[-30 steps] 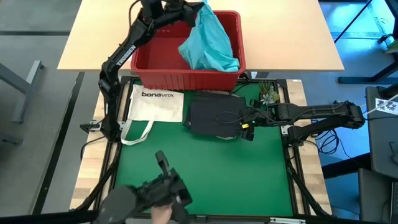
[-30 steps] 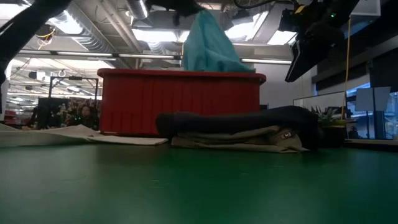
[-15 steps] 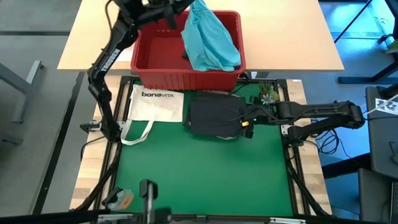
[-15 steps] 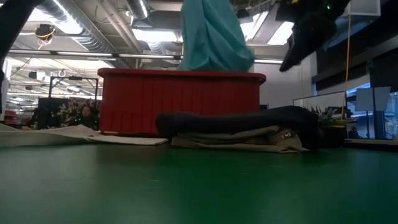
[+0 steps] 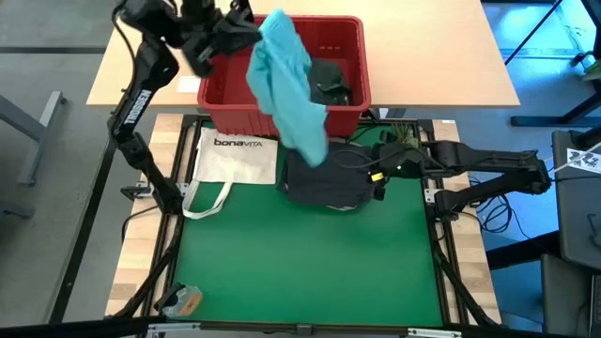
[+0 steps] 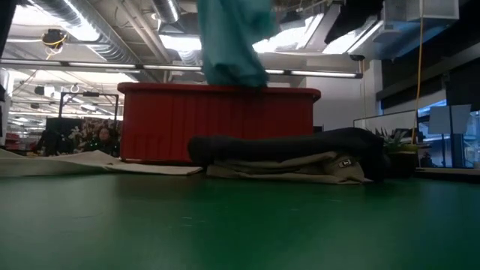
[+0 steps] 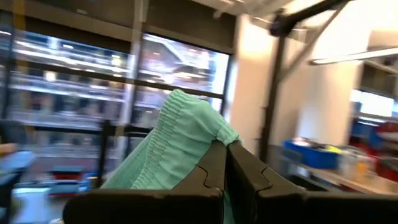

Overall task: Fold Laundry from Bin
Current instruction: Remove the light blue shorts from the red laundry bin

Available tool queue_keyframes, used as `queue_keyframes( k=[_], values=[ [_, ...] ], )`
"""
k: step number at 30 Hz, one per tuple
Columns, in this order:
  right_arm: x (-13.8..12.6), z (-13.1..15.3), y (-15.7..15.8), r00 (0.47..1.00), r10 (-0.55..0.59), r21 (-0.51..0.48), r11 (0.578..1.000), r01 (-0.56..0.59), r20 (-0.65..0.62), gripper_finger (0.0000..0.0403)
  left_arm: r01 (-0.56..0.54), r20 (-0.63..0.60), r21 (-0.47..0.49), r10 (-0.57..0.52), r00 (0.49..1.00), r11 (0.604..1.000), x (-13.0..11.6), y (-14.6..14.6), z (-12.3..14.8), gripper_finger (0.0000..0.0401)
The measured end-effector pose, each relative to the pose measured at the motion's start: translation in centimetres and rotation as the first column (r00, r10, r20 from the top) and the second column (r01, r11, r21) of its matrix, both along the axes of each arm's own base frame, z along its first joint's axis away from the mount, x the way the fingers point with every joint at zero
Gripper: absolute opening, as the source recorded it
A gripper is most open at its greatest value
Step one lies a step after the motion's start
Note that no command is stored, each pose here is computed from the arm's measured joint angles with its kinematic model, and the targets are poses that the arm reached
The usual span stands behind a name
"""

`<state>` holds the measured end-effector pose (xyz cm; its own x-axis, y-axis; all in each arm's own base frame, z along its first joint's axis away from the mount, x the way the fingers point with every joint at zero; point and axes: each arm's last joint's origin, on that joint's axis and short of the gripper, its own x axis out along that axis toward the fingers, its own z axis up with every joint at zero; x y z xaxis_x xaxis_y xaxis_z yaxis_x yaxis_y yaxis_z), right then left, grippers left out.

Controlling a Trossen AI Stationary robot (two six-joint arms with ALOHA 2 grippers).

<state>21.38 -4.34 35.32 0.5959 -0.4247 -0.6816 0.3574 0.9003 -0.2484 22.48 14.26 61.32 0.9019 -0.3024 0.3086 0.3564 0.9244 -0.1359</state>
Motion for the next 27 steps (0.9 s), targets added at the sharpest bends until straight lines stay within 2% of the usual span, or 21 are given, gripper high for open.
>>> queue_keyframes(
  k=[8,12,15,20,24,27],
  values=[
    [-0.2,2.4,0.0,0.998,0.03,-0.039,0.999,-0.027,0.061,0.0202,0.166,0.013,0.067,-0.167,0.986,0.984,-1.1,-3.9,1.1,0.0],
    [0.2,3.0,0.0,0.992,0.033,-0.049,0.998,-0.027,0.126,0.0202,0.227,0.007,0.066,-0.228,0.974,0.972,-0.7,-5.2,1.1,0.0],
    [0.6,3.4,0.1,0.98,0.08,-0.038,0.997,-0.074,0.183,0.0202,0.262,-0.017,0.047,-0.262,0.965,0.964,-0.1,-5.9,0.8,0.0],
    [1.1,4.0,0.4,0.936,0.252,-0.052,0.968,-0.247,0.244,0.0202,0.224,-0.071,0.041,-0.221,0.973,0.974,0.8,-6.7,-0.1,0.0],
    [1.6,4.6,0.6,0.889,0.33,-0.046,0.942,-0.333,0.319,0.0202,0.198,-0.105,0.036,-0.193,0.976,0.98,1.3,-7.0,-0.7,0.0],
    [1.9,4.8,0.9,0.838,0.396,-0.009,0.906,-0.424,0.376,0.0202,0.175,-0.14,0.035,-0.168,0.976,0.984,1.5,-7.2,-1.2,0.0]
  ],
)
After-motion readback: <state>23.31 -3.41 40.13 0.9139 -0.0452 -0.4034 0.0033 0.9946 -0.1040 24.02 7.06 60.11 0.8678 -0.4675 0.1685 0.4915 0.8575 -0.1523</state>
